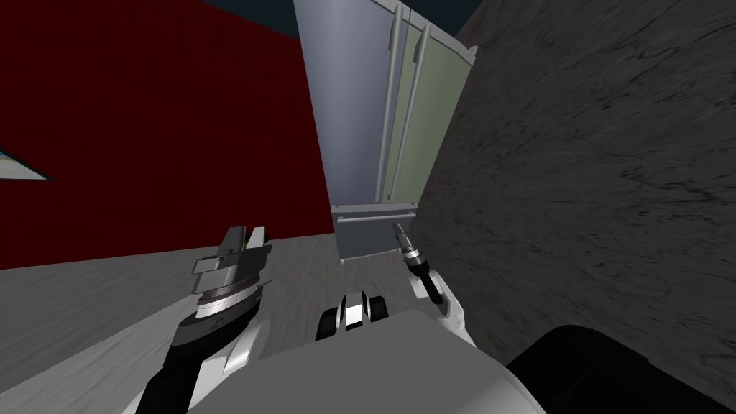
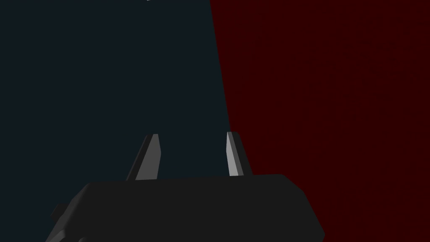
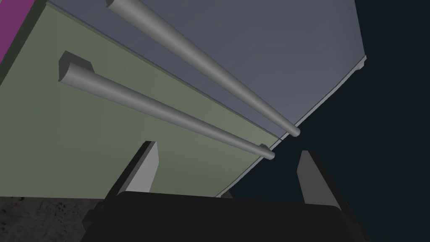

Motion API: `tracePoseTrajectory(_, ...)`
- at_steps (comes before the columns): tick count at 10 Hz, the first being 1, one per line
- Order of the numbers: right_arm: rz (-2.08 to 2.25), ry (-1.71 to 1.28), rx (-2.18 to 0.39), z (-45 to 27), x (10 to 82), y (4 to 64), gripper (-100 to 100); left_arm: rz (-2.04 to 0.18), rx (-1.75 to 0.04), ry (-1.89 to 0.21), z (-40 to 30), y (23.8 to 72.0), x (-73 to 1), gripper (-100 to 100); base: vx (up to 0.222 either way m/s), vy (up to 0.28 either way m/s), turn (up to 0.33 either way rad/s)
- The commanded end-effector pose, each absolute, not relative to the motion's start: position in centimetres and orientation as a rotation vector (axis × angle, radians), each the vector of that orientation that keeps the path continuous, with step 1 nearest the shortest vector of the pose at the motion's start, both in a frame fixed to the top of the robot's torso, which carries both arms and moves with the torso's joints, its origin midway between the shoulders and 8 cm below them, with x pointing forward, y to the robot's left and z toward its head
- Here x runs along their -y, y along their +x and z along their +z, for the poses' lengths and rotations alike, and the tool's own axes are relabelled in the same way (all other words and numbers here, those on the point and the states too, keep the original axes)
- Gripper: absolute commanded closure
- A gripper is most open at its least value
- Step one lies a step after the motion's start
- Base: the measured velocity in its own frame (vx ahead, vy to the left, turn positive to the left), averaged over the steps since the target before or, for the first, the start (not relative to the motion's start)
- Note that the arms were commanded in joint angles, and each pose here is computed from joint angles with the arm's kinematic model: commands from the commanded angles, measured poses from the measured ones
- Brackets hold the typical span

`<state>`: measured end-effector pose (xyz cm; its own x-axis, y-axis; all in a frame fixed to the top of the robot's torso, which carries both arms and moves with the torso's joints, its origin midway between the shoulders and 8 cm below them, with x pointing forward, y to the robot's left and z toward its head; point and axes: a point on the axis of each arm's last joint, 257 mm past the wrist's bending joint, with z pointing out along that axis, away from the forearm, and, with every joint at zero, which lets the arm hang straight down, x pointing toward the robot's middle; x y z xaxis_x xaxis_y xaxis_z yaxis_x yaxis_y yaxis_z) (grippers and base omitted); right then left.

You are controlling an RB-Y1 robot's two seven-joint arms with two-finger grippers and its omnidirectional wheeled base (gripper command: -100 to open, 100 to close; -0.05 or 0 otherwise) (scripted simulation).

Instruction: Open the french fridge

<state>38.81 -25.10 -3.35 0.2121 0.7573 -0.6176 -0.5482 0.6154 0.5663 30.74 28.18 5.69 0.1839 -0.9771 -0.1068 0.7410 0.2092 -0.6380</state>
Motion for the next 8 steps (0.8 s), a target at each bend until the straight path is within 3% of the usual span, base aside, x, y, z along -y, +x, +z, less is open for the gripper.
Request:
tracePoseTrajectory(1,0.853,0.163,-1.072,-4.5,24.7,40.6,-100,-1.286,-0.563,-0.506,5.7,30.7,-28.2,0,0.046,0.068,-0.013)
tracePoseTrajectory(8,0.614,-0.081,-1.233,-7.8,24.8,46.3,-100,-1.286,-0.563,-0.506,5.7,30.7,-28.2,0,0.055,0.081,-0.018)
